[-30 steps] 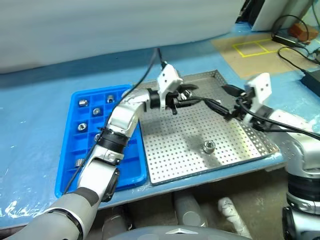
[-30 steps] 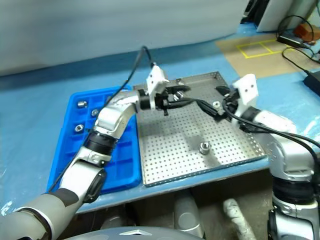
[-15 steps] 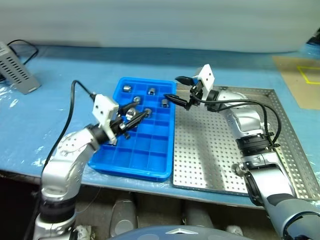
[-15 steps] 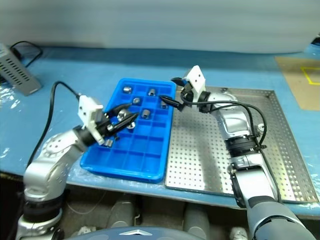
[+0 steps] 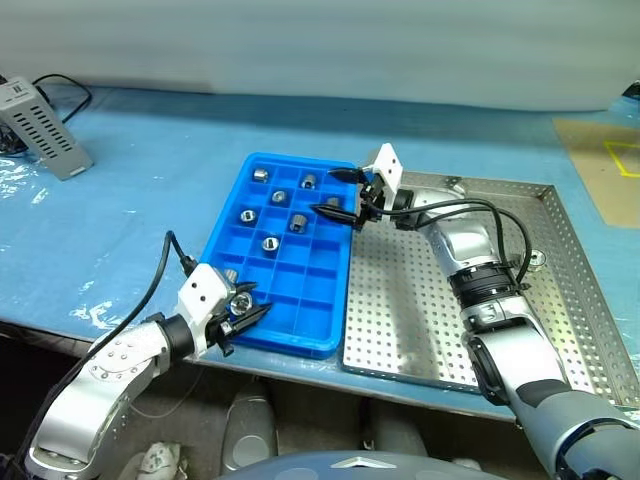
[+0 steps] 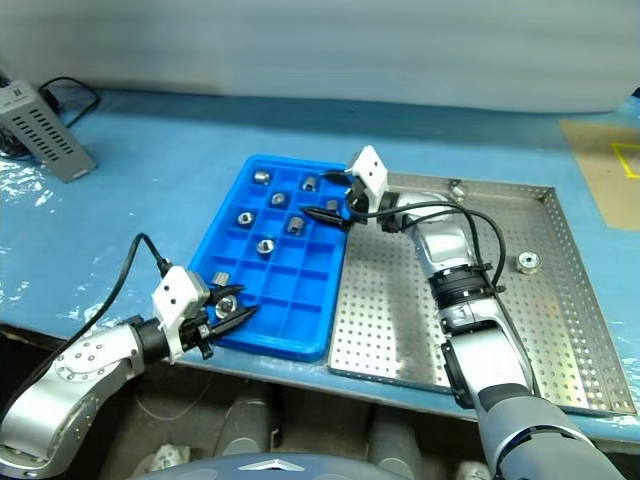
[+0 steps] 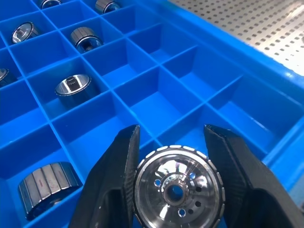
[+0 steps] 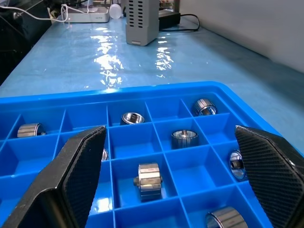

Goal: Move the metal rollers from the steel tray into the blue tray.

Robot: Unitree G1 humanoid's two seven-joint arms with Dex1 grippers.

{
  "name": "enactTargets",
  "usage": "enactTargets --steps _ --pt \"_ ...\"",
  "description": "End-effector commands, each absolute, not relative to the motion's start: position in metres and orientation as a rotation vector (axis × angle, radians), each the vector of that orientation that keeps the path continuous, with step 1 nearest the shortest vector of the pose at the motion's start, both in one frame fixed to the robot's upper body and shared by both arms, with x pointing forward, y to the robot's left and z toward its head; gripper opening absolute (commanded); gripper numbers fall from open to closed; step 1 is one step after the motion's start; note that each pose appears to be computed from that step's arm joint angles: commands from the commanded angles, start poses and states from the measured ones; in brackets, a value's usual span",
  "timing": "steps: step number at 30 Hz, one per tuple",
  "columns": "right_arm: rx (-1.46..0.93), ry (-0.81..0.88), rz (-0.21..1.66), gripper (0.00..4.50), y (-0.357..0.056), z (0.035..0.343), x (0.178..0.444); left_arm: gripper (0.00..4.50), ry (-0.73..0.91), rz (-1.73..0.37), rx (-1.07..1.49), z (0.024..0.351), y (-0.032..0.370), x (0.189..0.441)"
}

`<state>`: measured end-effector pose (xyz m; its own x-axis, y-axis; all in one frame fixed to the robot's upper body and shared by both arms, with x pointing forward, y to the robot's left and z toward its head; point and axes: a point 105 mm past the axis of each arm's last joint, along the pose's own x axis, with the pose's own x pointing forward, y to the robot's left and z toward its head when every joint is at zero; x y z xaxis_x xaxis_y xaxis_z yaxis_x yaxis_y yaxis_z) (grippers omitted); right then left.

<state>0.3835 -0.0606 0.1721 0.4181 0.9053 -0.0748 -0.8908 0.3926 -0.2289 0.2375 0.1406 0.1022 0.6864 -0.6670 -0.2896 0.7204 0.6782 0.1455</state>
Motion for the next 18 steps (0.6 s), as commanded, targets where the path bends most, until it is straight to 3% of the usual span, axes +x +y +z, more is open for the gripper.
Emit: enactTargets --steps 1,6,8,13,18 --pt "-0.265 -0.121 1.124 4.50 -0.065 0.186 0.384 2.53 0.180 -0.788 0.314 0.109 0.140 0.241" --pt "-0.265 -0.095 1.080 4.50 -0.081 0.182 0.382 4.15 0.206 -0.814 0.322 0.110 0.143 0.248" --pt "-0.263 -0.081 1.070 4.50 -0.088 0.181 0.380 4.15 0.205 -0.843 0.311 0.113 0.140 0.248" --pt "-0.267 -0.073 0.940 4.50 -0.122 0.189 0.378 4.15 0.009 -0.969 0.066 0.159 0.101 0.273" --pt "-0.296 -0.058 0.793 4.50 -0.169 0.205 0.354 4.15 -0.035 -1.115 0.007 0.154 0.059 0.288"
